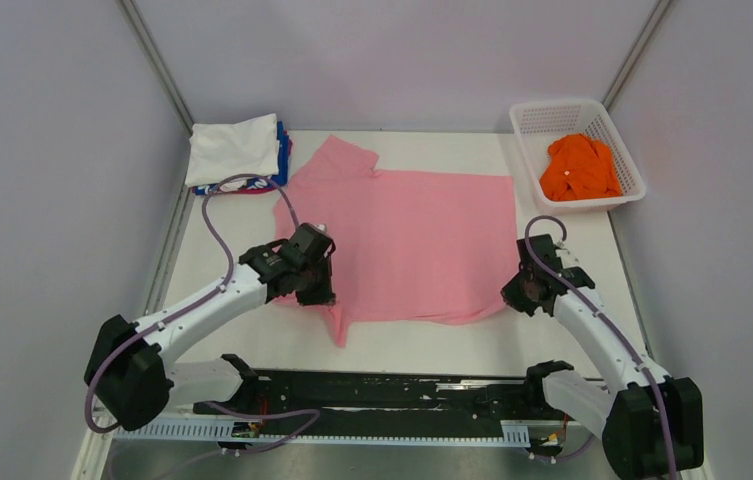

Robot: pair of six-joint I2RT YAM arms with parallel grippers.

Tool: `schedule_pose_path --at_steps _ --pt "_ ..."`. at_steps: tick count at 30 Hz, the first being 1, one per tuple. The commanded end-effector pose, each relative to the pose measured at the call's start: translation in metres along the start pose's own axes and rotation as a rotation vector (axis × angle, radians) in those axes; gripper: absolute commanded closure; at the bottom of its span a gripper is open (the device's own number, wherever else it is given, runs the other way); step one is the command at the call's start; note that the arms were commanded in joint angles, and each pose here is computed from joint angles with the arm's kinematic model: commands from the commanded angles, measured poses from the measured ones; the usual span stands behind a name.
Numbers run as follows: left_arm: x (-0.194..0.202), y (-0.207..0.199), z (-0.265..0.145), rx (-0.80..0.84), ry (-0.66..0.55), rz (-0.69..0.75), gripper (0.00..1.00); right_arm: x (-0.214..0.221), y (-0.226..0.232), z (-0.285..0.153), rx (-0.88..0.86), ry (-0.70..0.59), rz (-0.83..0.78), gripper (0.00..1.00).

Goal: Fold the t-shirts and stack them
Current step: Grab the side of the flattened tshirt closest away from the robot with both arms, then fold the flattened tshirt in 1/3 of the way

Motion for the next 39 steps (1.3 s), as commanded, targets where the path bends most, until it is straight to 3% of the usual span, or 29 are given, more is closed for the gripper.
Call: schedule_pose_path --at_steps 1,7,15,24,39 --pt "-0.063 -0.026 -0.002 0.077 -0.150 -0.014 1.00 -0.031 0.033 -0.007 -0.084 -0.076 -0.050 1.00" --pt "-0.129 -0.030 0.007 0.001 -0.209 -0.083 1.00 -0.053 0.047 0.000 -0.070 -0.088 -0.077 1.00" --pt "-0.184 -0.024 0.011 -0.009 -0.270 -0.133 1.00 -0.087 0.058 0.008 -0.068 -0.123 -0.072 1.00" --pt "-0.217 -0.014 -0.011 -0.008 -0.402 -0.106 1.00 -0.110 0.065 0.009 -0.079 -0.149 -0.084 1.00" --pt "-0.247 0.003 -0.005 -0.041 -0.443 -0.127 1.00 -0.131 0.078 0.017 -0.094 -0.194 -0.089 1.00"
Point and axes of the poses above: each gripper's point midway between its finger pads, its own z axis out along the fingers, its own y axis along the line the jaws close on, x = y × z, the point moved 2 cm from there along -z, back along the fingers, and after that the axes turned 6 degrees about -z, right-handed, at the moved point
